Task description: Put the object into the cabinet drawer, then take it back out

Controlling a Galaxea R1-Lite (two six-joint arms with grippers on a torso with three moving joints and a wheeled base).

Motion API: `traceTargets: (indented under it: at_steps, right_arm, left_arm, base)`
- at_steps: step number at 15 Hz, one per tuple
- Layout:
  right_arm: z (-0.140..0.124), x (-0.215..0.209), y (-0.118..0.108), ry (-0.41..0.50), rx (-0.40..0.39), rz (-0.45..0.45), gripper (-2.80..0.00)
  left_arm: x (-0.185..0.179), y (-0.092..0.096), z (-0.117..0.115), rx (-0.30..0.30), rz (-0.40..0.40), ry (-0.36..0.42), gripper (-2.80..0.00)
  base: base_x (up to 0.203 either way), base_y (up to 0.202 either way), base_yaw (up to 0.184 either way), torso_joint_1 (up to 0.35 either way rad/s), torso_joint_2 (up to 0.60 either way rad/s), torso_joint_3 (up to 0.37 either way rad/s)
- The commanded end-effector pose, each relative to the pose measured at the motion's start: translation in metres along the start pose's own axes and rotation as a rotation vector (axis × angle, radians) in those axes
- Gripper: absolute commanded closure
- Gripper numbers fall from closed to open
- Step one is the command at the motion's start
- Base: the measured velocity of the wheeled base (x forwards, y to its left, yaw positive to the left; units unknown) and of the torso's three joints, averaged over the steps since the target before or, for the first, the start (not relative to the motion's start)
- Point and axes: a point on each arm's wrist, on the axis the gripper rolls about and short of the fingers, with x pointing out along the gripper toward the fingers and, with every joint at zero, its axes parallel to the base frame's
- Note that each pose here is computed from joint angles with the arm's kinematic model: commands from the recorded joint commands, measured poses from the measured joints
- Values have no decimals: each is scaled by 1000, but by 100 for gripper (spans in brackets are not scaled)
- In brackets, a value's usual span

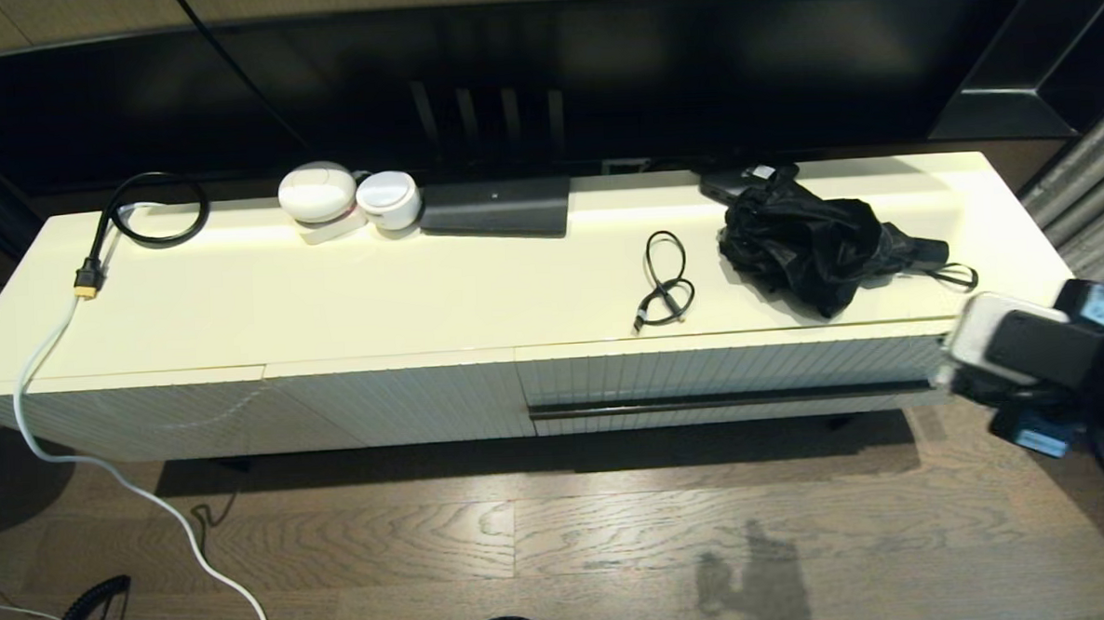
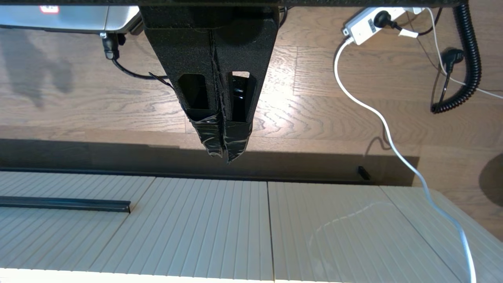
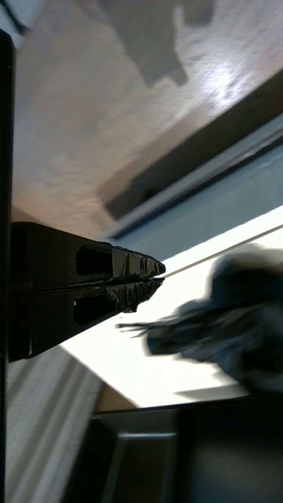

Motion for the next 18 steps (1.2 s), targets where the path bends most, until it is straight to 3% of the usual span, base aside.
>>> traceTargets:
  at_steps: [1, 5, 8, 11, 15, 18]
  right_arm:
    - [-19, -91, -10, 56, 72, -58, 0]
    - [-37, -178, 7, 187, 425, -109, 0]
    - [-56, -217, 51, 208, 586, -126, 0]
    - [-78, -218, 99, 252, 785, -118, 0]
    - [-100, -205, 138, 223, 915, -126, 0]
    - [-105, -204, 153, 78, 960, -116, 0]
  left_arm:
    - [0, 0, 0, -1, 2, -1, 0]
    - [0, 0, 0, -1, 2, -1, 0]
    - [0, 0, 0, -1, 2, -1, 0]
    - [0, 0, 0, -1, 0, 0, 0]
    - [0, 0, 0, -1, 0, 0, 0]
    - [0, 0, 0, -1, 2, -1, 0]
  base:
    - [0, 0, 0, 0, 0, 0]
    - [0, 0, 0, 0, 0, 0]
    - [0, 0, 0, 0, 0, 0]
    - [0, 0, 0, 0, 0, 0]
    - [0, 0, 0, 0, 0, 0]
    - [0, 0, 0, 0, 0, 0]
